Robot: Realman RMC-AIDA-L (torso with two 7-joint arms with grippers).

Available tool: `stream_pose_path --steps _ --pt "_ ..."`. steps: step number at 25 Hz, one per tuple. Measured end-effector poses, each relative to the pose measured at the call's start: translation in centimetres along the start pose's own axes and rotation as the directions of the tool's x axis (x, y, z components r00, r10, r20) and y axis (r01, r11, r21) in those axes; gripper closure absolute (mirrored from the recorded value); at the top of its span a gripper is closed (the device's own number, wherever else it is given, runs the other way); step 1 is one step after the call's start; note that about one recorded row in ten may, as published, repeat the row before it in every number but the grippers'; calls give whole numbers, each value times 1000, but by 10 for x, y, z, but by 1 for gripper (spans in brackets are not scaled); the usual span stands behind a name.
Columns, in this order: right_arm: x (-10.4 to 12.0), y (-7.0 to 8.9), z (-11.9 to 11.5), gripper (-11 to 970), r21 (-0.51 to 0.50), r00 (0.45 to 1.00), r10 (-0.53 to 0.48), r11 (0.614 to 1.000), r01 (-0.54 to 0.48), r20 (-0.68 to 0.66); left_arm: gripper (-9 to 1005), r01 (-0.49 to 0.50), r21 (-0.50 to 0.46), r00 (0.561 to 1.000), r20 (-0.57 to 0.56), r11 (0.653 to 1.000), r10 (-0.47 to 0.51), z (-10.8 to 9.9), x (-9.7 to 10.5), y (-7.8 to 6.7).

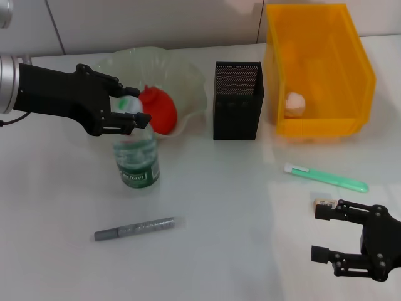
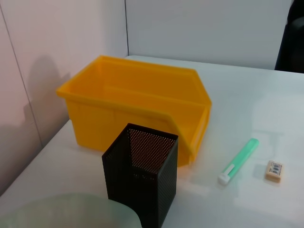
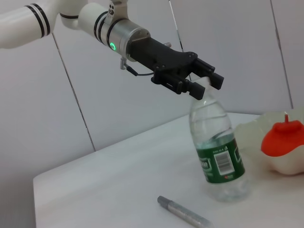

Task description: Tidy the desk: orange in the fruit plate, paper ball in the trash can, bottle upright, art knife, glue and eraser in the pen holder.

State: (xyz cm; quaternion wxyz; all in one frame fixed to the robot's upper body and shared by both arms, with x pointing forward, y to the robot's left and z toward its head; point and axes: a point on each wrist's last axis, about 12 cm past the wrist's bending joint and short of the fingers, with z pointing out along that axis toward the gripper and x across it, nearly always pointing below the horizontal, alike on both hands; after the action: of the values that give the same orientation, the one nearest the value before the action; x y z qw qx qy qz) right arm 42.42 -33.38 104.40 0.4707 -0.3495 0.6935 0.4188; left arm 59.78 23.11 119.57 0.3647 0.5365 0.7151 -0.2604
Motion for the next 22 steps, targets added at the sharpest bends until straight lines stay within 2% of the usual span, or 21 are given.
stream_pose_path --steps 4,9,13,16,17,19,21,22 --pt "0 0 0 210 1 1000 0 1000 0 0 513 3 4 1000 5 1000 -4 1 0 -1" --pt "0 0 0 213 3 1000 0 1000 0 2 291 -7 -12 1000 23 1000 8 -4 -4 0" --pt "-1 0 -1 215 3 1000 0 1000 0 7 229 -36 -34 997 68 999 38 -16 -12 -2" --pt "-2 0 -2 217 8 1000 -2 1000 1 15 182 -78 -33 978 192 996 83 -30 -21 -12" --pt "-3 -2 -4 217 22 999 -5 1000 4 32 182 -101 -20 958 269 995 103 -36 -21 -20" --pt "-7 -3 -7 218 41 998 -12 999 9 55 182 -131 6 921 372 991 120 -41 -15 -32" --pt "-9 -4 -10 219 52 997 -16 999 12 69 182 -137 23 907 404 990 116 -42 -10 -37" --pt "-13 -5 -16 220 78 995 -21 997 14 96 183 -158 65 866 488 985 107 -40 4 -53"
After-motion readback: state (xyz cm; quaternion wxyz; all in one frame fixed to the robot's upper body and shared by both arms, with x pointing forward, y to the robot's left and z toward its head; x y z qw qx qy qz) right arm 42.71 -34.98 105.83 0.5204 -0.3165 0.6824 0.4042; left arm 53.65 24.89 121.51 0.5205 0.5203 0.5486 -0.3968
